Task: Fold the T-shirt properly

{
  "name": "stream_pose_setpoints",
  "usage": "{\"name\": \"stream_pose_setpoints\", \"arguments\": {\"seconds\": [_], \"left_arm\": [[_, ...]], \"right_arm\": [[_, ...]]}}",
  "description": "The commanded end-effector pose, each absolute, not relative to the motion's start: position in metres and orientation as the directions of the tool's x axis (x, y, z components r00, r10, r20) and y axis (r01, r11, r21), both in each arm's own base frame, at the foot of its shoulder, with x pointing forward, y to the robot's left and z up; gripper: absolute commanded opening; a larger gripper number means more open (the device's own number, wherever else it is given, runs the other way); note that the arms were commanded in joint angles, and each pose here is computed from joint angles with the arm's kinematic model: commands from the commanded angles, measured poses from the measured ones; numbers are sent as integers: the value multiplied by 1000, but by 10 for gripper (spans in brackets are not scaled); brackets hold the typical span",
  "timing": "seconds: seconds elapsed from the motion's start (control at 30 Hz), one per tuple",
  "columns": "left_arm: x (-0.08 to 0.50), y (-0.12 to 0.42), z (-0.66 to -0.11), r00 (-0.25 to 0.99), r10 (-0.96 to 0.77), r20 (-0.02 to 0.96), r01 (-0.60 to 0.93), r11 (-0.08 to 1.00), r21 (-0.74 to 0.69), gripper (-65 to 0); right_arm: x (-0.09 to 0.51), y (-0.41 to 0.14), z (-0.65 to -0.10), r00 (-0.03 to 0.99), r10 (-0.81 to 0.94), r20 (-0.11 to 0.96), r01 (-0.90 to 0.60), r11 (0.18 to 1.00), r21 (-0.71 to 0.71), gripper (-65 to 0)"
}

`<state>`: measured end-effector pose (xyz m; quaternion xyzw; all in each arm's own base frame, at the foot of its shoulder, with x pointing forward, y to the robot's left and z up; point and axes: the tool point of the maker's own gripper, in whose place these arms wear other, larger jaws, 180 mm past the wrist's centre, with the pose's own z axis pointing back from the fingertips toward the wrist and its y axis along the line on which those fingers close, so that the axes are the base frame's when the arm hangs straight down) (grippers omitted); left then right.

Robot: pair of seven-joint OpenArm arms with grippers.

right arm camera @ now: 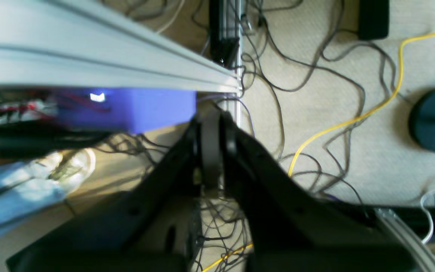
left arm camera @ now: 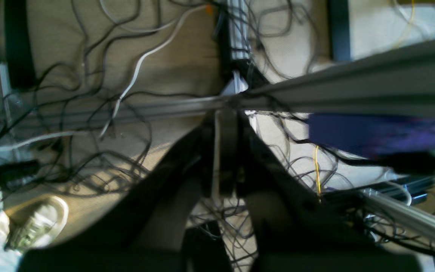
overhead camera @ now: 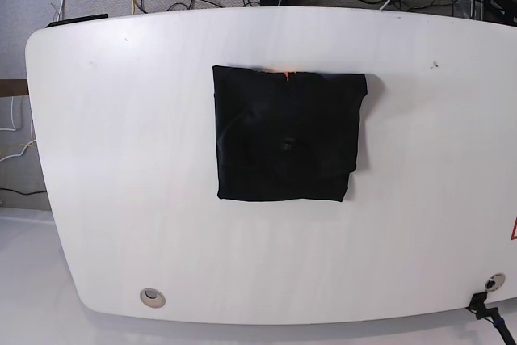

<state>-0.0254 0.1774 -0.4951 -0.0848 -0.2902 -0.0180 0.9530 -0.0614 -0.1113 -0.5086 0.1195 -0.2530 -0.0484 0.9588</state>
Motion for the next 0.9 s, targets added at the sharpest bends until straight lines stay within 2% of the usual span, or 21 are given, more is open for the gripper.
{"name": "stream_pose_setpoints", "arguments": {"seconds": [0.0,0.17,0.33,0.43,0.57,0.87], "left_arm": [[-52,183,-510,873,26,488,56,987,-153,-650],[-59,192,-547,904,62,423,0,989,-145,-650],[-68,186,-575,934,77,349,-20,986,-163,-650],[-54,178,-589,937,72,340,-10,983,-181,-650],[-70,175,-612,966,77,247,-30,982,-186,-650],[-45,186,-645,981,130,147,-107,982,-155,-650]], "right_arm": [[-88,-114,-520,886,-171,432,62,965,255,-650],[-104,-129,-564,926,-169,337,92,968,233,-650],[-94,-137,-588,933,-177,314,108,969,222,-650],[-85,-141,-600,936,-181,301,117,969,217,-650],[-74,-146,-615,943,-187,276,130,969,211,-650],[-46,-144,-638,958,-167,234,116,969,217,-650]]}}
